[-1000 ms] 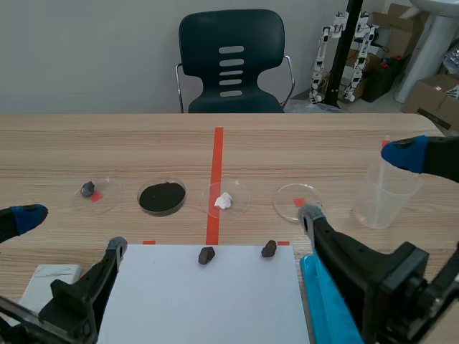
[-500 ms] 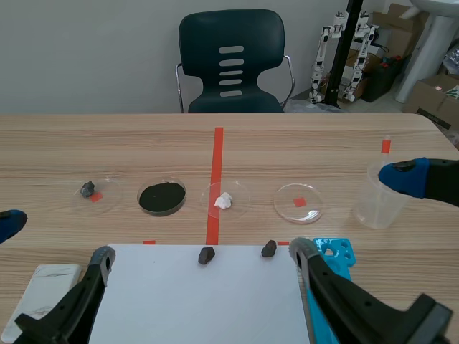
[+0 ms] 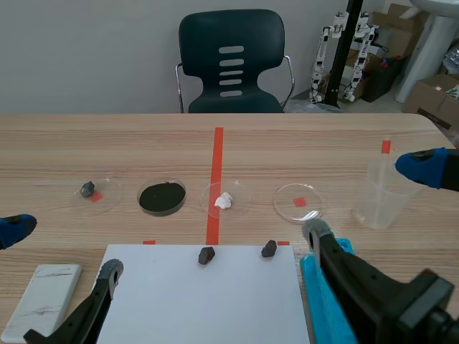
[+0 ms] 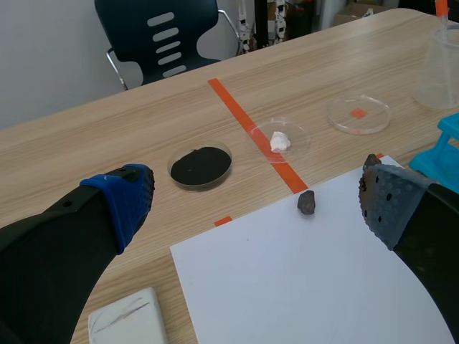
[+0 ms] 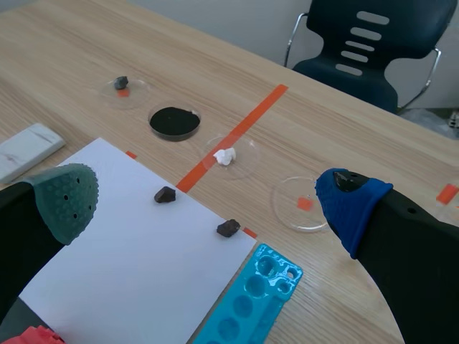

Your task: Return to the home posture

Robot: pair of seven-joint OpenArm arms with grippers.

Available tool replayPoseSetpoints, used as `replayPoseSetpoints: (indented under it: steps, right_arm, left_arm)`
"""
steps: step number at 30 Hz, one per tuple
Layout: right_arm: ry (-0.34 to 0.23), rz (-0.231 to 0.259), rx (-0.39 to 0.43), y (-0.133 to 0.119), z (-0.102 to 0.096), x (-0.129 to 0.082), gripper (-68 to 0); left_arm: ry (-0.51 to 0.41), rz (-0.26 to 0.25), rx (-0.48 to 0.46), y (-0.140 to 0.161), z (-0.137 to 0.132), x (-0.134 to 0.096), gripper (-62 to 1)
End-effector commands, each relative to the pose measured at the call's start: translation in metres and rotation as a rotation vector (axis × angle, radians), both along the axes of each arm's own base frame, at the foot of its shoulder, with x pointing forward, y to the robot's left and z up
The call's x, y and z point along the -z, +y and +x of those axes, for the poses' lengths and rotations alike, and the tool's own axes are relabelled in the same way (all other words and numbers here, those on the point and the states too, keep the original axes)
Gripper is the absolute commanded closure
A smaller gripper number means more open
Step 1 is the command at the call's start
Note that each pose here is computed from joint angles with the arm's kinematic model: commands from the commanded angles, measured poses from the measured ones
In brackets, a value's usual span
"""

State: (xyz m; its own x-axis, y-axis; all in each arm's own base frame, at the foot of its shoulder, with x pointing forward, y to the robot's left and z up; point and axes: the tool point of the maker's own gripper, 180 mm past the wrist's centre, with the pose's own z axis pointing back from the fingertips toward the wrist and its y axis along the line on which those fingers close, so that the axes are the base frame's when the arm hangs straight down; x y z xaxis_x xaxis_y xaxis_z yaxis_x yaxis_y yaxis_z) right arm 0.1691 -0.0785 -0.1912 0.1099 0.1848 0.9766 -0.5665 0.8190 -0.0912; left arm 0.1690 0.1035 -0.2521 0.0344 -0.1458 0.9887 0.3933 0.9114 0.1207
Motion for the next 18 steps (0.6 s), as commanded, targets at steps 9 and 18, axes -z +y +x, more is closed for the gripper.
replayPoseSetpoints:
  steps: [9,18]
  right_arm:
    - [-0.012,0.013,-0.002,0.0018,-0.0002,-0.006,-64.2]
    - [-0.018,0.016,-0.002,0.0018,0.0005,-0.0073,-64.2]
  left_arm:
    - [-0.038,-0.021,0.003,-0.0024,0.0027,-0.0117,-60.2]
    - [-0.039,-0.021,0.004,-0.0025,0.0027,-0.0118,-60.2]
